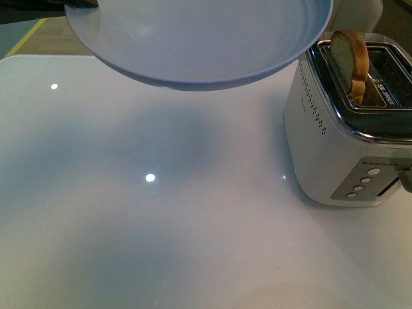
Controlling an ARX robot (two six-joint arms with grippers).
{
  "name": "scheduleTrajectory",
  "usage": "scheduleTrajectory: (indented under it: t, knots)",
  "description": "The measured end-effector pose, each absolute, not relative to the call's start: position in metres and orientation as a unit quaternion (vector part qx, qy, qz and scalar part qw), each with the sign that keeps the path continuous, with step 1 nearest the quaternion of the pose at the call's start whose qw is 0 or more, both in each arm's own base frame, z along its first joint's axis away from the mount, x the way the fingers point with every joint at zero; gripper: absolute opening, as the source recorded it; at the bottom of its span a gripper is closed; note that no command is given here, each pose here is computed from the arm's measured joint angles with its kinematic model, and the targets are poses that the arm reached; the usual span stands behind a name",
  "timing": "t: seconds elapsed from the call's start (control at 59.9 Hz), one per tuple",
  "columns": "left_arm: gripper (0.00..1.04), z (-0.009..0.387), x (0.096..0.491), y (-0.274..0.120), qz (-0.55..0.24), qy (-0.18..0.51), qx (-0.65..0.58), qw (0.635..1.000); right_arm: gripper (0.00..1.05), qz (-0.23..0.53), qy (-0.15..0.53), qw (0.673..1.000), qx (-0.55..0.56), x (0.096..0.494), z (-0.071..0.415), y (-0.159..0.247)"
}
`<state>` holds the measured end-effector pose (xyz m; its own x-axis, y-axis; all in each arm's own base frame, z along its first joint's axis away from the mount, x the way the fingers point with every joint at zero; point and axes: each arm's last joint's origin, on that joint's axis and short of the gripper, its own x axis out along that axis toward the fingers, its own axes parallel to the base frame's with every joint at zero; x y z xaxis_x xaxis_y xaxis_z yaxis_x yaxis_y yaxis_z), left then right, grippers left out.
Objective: Left arm holds plate, right arm toasts bread
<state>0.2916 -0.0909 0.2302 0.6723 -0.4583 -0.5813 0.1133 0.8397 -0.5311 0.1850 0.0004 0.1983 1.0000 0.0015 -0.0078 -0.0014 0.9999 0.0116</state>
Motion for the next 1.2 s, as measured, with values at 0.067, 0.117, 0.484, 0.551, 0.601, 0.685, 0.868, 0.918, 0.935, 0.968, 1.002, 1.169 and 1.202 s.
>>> scheduleTrajectory:
  t: [0.067,0.117,0.484,0.551,0.601,0.685,0.868,0.918,0.935,0.968,1.002,1.169,1.202]
  knots:
    - [0.03,0.230,0.292,-0.091,-0.162,0.371,-0.232,0.884,0.32,0.000,0.005,1.000,0.005,0.178,0.194,0.000]
    - [0.03,0.230,0.292,-0.091,-0.161,0.371,-0.231,0.885,0.25,0.000,0.005,1.000,0.005,0.175,0.192,0.000]
    - [0.03,0.233,0.290,-0.090,-0.162,0.366,-0.229,0.887,0.02,0.001,0.005,1.000,0.002,0.145,0.177,0.000]
    - [0.03,0.233,0.290,-0.090,-0.162,0.366,-0.229,0.887,0.02,0.000,0.004,1.000,0.002,0.142,0.176,0.000]
    - [0.03,0.233,0.290,-0.090,-0.162,0.366,-0.229,0.887,0.02,0.000,0.005,1.000,0.002,0.138,0.174,0.000]
    - [0.03,0.233,0.290,-0.090,-0.163,0.366,-0.228,0.887,0.02,0.000,-0.002,1.000,0.002,0.135,0.169,0.000]
    - [0.03,0.233,0.290,-0.090,-0.163,0.365,-0.226,0.888,0.02,0.001,-0.006,1.000,0.002,0.129,0.171,0.000]
    - [0.03,0.233,0.290,-0.090,-0.163,0.365,-0.226,0.888,0.02,0.001,-0.007,1.000,0.002,0.127,0.171,0.000]
    - [0.03,0.233,0.290,-0.090,-0.164,0.365,-0.226,0.888,0.02,0.001,-0.008,1.000,0.002,0.127,0.172,0.000]
    - [0.03,0.233,0.290,-0.090,-0.164,0.365,-0.226,0.889,0.02,0.001,-0.008,1.000,0.002,0.126,0.172,0.000]
    - [0.03,0.233,0.290,-0.090,-0.164,0.365,-0.225,0.889,0.02,0.001,-0.008,1.000,0.002,0.125,0.172,0.000]
    - [0.03,0.233,0.290,-0.090,-0.164,0.364,-0.224,0.889,0.02,0.001,-0.009,1.000,0.002,0.119,0.173,0.000]
    - [0.03,0.233,0.290,-0.090,-0.164,0.364,-0.224,0.889,0.02,0.001,-0.009,1.000,0.002,0.118,0.173,0.000]
